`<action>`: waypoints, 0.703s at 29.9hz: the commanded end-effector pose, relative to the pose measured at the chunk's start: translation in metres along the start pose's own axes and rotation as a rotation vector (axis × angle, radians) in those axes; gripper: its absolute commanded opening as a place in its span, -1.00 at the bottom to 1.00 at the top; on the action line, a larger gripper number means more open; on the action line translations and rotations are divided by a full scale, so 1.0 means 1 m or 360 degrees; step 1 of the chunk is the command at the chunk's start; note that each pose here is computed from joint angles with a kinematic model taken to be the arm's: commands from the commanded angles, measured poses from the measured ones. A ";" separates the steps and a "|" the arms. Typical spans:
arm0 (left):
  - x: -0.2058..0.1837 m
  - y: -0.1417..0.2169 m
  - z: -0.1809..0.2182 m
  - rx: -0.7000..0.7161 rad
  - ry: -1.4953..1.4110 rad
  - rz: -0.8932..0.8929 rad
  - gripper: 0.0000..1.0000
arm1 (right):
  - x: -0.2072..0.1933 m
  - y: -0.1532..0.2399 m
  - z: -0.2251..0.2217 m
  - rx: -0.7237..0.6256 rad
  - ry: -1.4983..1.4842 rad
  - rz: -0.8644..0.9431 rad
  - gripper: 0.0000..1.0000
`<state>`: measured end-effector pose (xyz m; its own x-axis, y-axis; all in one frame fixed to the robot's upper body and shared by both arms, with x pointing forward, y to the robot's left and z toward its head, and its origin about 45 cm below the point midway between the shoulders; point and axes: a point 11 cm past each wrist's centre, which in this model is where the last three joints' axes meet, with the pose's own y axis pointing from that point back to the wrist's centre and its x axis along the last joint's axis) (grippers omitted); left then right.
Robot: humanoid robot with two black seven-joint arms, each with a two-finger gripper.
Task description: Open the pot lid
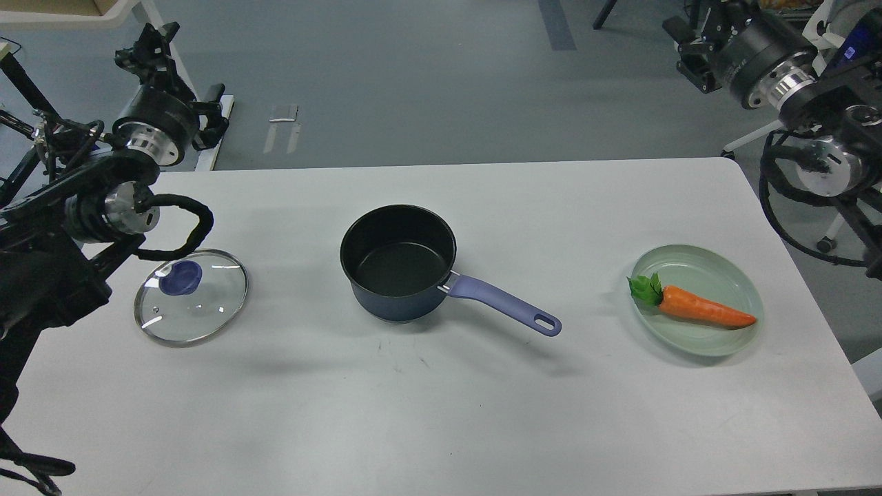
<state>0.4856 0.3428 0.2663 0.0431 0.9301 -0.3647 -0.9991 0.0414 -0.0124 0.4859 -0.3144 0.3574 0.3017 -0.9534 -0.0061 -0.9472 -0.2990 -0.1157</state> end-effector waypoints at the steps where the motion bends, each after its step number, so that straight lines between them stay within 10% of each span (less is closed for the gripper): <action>1: 0.003 0.005 -0.012 0.0018 0.0175 0.0005 0.99 | -0.002 0.000 0.020 0.0099 -0.0440 0.0118 0.99; 21: 0.007 0.018 -0.042 0.0038 0.0379 0.0013 0.99 | 0.000 0.037 0.120 0.0057 -0.1101 0.0453 1.00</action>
<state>0.4680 0.3334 0.2255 0.0372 0.8149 -0.5783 -0.9985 0.0530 0.0104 0.4658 -0.3190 0.2343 0.0555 -0.7496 -0.6596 -0.9984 -0.0337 -0.0457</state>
